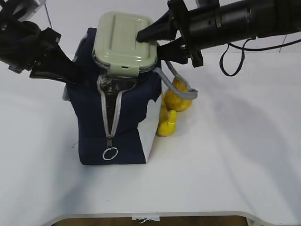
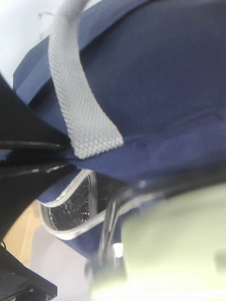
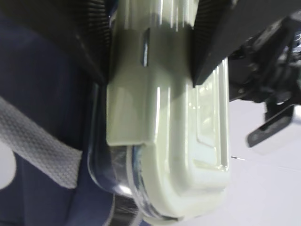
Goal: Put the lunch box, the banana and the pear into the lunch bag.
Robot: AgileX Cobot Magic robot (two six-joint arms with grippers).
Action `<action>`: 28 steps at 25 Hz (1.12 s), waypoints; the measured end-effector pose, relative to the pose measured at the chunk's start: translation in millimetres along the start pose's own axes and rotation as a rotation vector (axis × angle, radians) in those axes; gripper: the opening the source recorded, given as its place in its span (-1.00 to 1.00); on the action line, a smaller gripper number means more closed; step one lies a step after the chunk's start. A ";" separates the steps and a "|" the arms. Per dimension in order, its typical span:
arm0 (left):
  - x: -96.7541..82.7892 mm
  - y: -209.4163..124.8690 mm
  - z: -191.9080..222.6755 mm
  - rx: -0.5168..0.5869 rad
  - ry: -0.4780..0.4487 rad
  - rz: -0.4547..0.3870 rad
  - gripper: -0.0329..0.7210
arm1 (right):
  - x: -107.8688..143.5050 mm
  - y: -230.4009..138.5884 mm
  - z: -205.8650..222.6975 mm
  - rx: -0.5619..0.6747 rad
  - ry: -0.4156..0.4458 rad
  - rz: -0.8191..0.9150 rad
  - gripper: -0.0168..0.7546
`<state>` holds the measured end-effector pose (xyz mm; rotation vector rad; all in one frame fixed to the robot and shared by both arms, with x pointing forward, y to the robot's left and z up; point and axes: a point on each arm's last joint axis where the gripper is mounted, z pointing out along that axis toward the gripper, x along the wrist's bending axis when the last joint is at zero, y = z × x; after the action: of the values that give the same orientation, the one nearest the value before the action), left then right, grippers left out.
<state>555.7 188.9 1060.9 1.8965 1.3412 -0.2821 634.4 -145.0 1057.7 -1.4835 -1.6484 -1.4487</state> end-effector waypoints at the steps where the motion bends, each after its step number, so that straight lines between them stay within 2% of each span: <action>1: 0.4 -0.3 0.0 0.003 0.005 0.004 -0.92 | -4.7 -0.1 2.0 0.004 -0.012 0.004 0.02; 6: 0.3 -1.3 -0.6 0.021 0.008 0.015 -0.92 | -26.5 -0.4 0.1 0.035 -0.136 -0.026 0.02; 9: -0.8 -1.2 -1.5 0.024 0.004 0.018 -0.92 | -30.2 0.1 -1.1 0.033 -0.174 -0.035 0.02; 17: -4.6 -1.0 -3.8 0.015 -0.015 0.013 -0.92 | -27.5 -1.3 6.1 0.018 -0.187 -0.045 0.02; 23: -6.4 0.2 -3.8 0.002 -0.035 -0.002 -0.92 | -13.6 -15.1 27.8 0.069 -0.164 -0.074 0.02; 28: -7.9 0.2 -3.9 0.002 -0.051 -0.010 -0.92 | -7.1 -20.6 40.3 0.059 -0.174 -0.099 0.02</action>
<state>551.6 186.1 1068.1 1.8728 1.3176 -0.3345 629.0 -108.3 1031.0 -1.5520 -1.8765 -1.3410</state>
